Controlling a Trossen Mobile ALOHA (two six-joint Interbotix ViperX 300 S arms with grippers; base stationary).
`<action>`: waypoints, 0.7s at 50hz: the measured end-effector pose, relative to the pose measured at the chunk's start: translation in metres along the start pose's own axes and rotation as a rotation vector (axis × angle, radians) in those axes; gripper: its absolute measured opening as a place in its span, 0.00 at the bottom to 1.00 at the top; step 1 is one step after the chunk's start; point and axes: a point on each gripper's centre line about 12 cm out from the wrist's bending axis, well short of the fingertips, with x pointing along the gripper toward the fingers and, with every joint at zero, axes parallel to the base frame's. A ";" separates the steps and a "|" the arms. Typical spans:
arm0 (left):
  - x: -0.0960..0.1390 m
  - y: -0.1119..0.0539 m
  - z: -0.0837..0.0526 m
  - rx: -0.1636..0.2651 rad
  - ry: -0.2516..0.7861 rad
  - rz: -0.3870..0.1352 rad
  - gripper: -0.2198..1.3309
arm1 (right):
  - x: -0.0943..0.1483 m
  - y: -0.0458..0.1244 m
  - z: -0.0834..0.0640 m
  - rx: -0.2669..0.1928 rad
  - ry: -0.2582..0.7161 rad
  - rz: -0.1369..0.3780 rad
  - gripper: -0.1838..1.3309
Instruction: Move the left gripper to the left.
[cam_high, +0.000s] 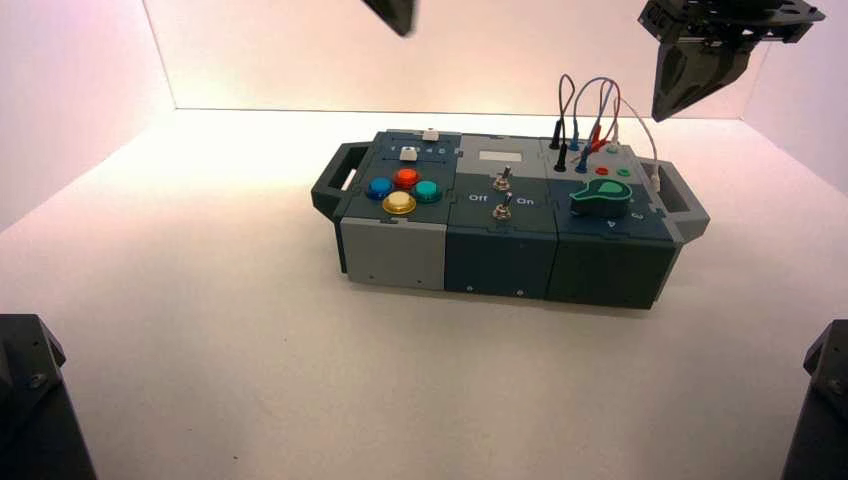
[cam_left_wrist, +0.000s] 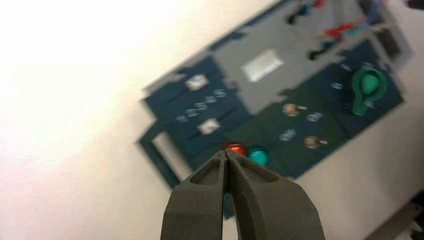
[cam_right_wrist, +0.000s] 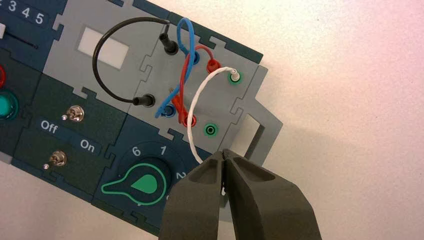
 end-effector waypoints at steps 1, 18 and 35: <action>-0.001 0.005 -0.001 -0.010 0.001 0.004 0.04 | 0.000 0.000 0.000 -0.001 0.000 -0.001 0.03; -0.023 0.078 -0.021 -0.138 0.043 0.064 0.04 | 0.000 -0.001 0.000 0.000 -0.001 -0.002 0.03; -0.045 0.140 -0.052 -0.224 0.081 0.101 0.04 | 0.000 -0.001 0.000 0.000 -0.001 -0.002 0.03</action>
